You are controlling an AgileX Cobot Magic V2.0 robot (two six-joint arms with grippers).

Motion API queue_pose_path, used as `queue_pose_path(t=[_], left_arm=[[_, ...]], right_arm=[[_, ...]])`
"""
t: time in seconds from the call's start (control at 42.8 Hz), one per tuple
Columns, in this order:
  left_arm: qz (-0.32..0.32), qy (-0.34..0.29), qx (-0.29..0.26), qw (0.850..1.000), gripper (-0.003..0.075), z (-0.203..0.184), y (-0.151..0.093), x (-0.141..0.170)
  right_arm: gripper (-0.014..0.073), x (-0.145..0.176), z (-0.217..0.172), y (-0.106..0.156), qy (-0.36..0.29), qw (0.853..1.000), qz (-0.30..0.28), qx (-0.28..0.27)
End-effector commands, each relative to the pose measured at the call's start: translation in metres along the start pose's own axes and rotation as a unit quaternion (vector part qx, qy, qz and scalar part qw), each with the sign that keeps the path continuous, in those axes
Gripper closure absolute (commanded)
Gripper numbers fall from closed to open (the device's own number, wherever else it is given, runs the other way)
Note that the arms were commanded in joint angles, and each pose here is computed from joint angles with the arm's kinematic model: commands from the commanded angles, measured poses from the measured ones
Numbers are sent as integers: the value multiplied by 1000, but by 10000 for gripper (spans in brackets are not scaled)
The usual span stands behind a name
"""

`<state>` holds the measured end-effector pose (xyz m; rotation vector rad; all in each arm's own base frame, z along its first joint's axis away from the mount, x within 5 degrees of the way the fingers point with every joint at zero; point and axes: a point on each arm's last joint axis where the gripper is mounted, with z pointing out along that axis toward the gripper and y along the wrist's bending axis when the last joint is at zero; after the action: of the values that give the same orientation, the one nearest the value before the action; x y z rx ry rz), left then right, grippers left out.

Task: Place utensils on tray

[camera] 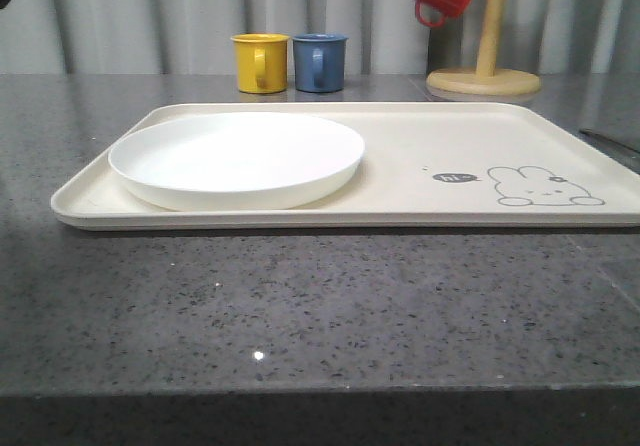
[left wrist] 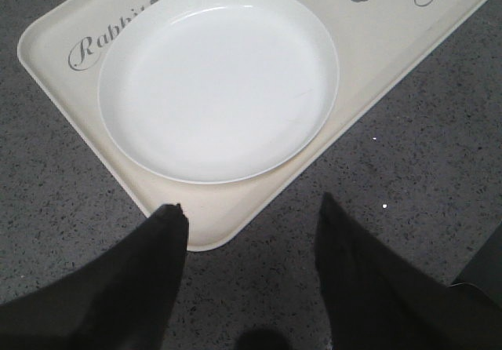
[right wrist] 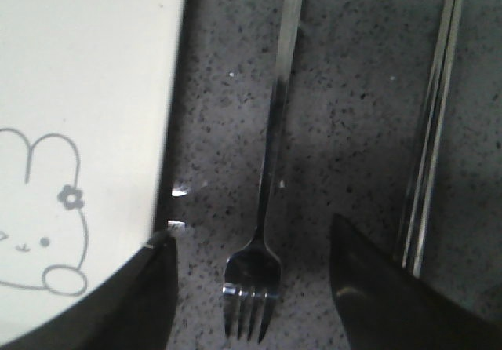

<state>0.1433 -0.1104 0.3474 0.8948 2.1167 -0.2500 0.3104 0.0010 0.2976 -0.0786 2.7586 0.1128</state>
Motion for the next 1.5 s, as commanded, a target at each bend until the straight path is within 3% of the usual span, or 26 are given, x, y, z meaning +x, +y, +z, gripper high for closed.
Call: queue_pose_path(t=[0.0,0.21,0.748,0.818,1.005,1.098,1.472], left_arm=[[-4,-55,-4,998,353,-10,1,-13],[-4,-55,-4,998,353,-10,1,-13],[-4,-55,-4,998,353,-10,1,-13],[-4,-55,-4,998,353,-10,1,-13],[-4,-55,-4,998,353,-10,1,-13],[-4,-55,-4,998,353,-10,1,-13],[-4,-55,-4,998,353,-10,1,-13]], right_arm=[[146,-14,-9,-1,-24,1000,0,7],[260,-28,13,-4,-4,1000,2,6],[274,-40,38,-7,14,1000,5,2],[324,-39,38,-6,16,1000,9,-3],[570,-38,38,-2,23,999,21,-23],[638,-38,38,1,23,999,30,-37],[655,-39,28,-5,20,1000,20,-8]])
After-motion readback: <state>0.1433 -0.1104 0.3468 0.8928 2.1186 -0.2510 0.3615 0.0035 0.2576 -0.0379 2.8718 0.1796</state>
